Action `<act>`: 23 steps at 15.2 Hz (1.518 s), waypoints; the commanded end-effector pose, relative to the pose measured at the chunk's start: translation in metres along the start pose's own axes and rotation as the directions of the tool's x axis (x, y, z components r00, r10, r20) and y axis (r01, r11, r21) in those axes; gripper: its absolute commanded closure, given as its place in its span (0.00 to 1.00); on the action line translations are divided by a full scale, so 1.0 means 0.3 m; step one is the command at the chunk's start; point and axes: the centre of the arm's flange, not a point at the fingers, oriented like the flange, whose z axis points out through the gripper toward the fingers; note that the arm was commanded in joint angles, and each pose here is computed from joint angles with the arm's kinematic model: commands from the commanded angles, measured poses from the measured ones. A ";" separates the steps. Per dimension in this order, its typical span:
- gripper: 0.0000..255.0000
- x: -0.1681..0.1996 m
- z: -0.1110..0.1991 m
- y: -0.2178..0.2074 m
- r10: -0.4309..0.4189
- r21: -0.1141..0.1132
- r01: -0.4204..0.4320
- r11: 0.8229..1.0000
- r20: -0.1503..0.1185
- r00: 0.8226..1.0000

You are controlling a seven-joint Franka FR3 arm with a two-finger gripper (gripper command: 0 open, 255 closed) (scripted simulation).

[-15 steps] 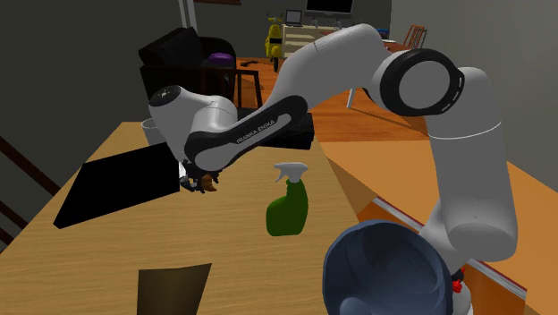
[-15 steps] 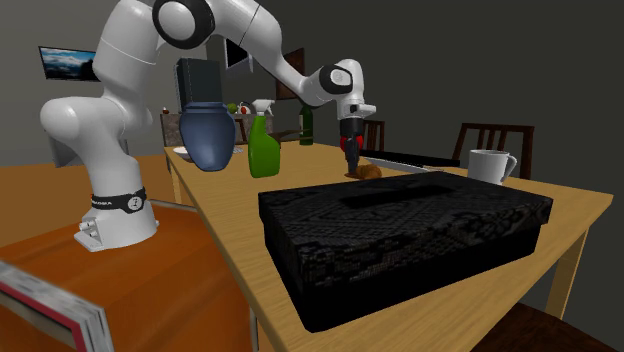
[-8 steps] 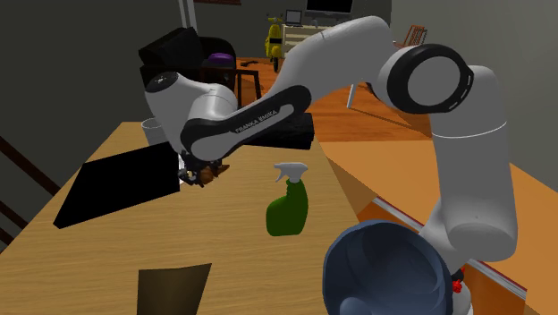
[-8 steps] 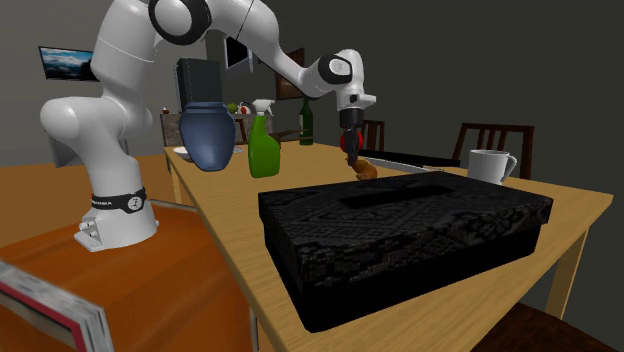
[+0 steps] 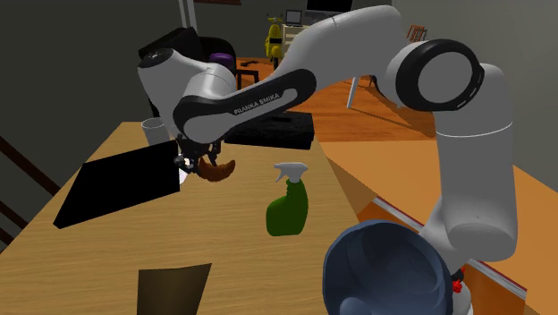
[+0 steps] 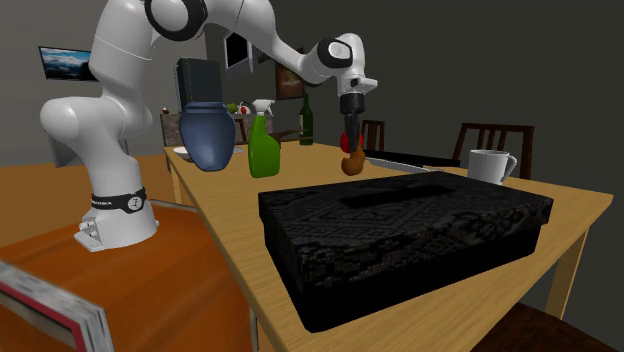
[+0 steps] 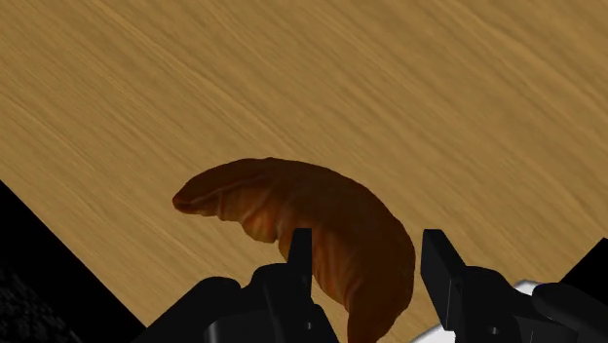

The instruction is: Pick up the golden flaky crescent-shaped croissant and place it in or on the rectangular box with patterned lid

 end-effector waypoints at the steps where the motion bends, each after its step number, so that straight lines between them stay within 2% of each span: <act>1: 1.00 0.003 -0.033 0.005 0.000 0.000 0.000 1.000 0.000 1.000; 17: 1.00 0.036 -0.305 0.071 0.000 0.000 0.000 1.000 0.000 1.000; 18: 1.00 0.037 -0.314 0.073 0.000 0.000 0.000 1.000 0.000 1.000; 23: 1.00 0.096 -0.260 0.278 0.000 0.000 0.000 1.000 0.000 1.000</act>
